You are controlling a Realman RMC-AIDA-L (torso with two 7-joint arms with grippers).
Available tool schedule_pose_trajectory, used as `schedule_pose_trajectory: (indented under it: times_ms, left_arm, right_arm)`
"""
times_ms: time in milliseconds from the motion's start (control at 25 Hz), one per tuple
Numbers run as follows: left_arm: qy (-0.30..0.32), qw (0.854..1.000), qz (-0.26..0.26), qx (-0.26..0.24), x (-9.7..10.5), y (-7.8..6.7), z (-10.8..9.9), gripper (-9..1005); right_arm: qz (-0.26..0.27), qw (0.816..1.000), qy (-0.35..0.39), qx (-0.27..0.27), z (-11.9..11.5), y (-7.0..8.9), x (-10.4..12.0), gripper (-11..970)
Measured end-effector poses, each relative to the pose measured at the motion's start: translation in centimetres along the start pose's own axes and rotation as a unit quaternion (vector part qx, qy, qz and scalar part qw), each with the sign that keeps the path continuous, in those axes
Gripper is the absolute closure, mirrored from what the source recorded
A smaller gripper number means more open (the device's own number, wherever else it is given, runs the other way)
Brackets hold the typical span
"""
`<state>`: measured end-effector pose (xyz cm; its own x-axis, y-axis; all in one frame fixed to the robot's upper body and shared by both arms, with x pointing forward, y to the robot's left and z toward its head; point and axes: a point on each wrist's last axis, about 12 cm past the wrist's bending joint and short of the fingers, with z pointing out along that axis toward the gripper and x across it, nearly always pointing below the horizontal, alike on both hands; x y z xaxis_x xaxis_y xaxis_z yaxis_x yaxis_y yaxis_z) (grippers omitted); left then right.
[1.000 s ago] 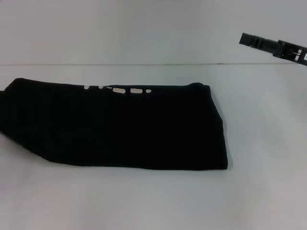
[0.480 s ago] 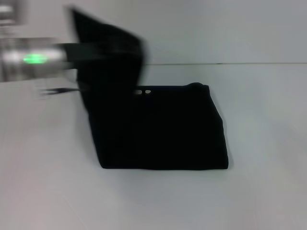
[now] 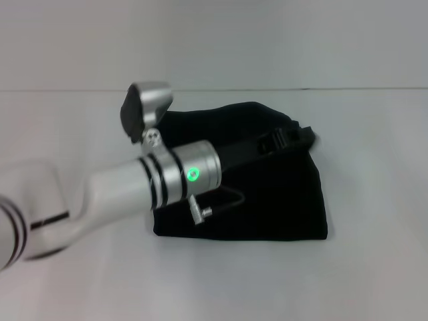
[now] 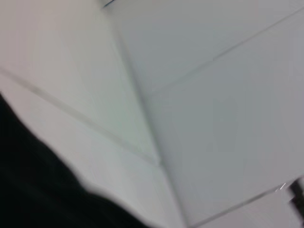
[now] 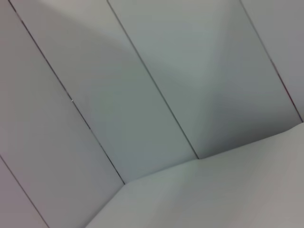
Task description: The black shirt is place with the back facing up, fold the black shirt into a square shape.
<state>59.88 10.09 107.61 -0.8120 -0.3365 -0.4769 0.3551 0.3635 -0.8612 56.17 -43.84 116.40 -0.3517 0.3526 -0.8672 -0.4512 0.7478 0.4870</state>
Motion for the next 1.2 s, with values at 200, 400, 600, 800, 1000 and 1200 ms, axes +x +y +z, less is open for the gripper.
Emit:
schedule_pose_trajectory:
  times_ms: [200,400,600,800,1000,1200]
  left_arm:
    - [-0.033,0.992,0.018,0.12,1.6,-0.9,-3.0,787]
    - [-0.02,0.977,0.058,0.203,1.8,-1.4,-6.7,680]
    - [-0.001,0.961,0.149,0.232,0.2,-1.4,-11.6,542]
    - [0.046,0.95,0.228,0.206,-0.9,-1.1,-13.9,381]
    - [0.093,0.928,0.317,0.174,-1.1,-0.5,-15.1,181]
    - [0.132,0.901,0.385,0.147,-1.1,0.1,-15.5,48]
  right_arm:
    - [0.011,0.999,0.04,0.002,1.3,0.1,0.1,284]
    - [0.046,0.993,0.105,0.01,3.2,0.4,0.4,284]
    - [0.075,0.98,0.186,0.009,5.8,1.4,1.1,285]
    - [0.1,0.96,0.262,0.004,9.0,2.8,3.2,285]
    - [0.14,0.941,0.307,0.0,11.7,4.3,5.8,286]
    - [0.182,0.927,0.328,0.001,13.2,5.6,7.5,287]
